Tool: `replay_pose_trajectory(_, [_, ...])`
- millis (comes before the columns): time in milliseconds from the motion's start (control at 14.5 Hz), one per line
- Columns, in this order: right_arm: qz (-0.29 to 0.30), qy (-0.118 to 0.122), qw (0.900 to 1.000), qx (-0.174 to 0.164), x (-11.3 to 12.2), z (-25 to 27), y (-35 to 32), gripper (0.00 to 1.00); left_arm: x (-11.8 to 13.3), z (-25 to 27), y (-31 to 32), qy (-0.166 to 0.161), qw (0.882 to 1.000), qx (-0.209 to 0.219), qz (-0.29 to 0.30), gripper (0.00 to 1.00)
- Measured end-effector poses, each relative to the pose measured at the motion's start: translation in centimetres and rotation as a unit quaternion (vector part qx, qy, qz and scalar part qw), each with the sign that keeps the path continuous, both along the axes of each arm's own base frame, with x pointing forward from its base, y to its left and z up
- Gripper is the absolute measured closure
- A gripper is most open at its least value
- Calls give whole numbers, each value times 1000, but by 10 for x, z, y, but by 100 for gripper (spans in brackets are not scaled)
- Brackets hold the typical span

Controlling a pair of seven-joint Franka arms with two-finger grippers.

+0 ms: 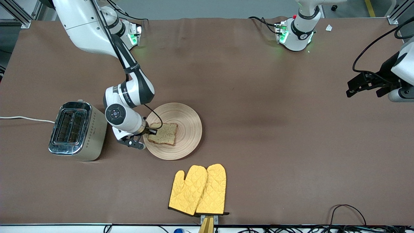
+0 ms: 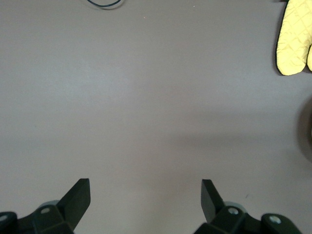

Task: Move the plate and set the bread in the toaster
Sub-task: 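Lift the bread slice with the right gripper over the toaster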

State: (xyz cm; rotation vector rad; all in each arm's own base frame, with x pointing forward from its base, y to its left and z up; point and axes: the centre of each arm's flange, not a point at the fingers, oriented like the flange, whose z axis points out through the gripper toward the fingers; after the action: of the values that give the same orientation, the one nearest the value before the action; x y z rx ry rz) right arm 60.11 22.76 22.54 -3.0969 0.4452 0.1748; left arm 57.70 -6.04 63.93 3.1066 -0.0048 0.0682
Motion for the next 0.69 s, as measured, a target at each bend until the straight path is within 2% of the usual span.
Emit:
replay_pose_trajectory(413, [4,-6,1000,6,18,55,6,96,0,-4,1,-11,1000,-1,1,0])
replay_pose_trajectory(689, [7,14,1000,2,22,116,6,96,-7,-5,-1,-27,999,1,-18,0])
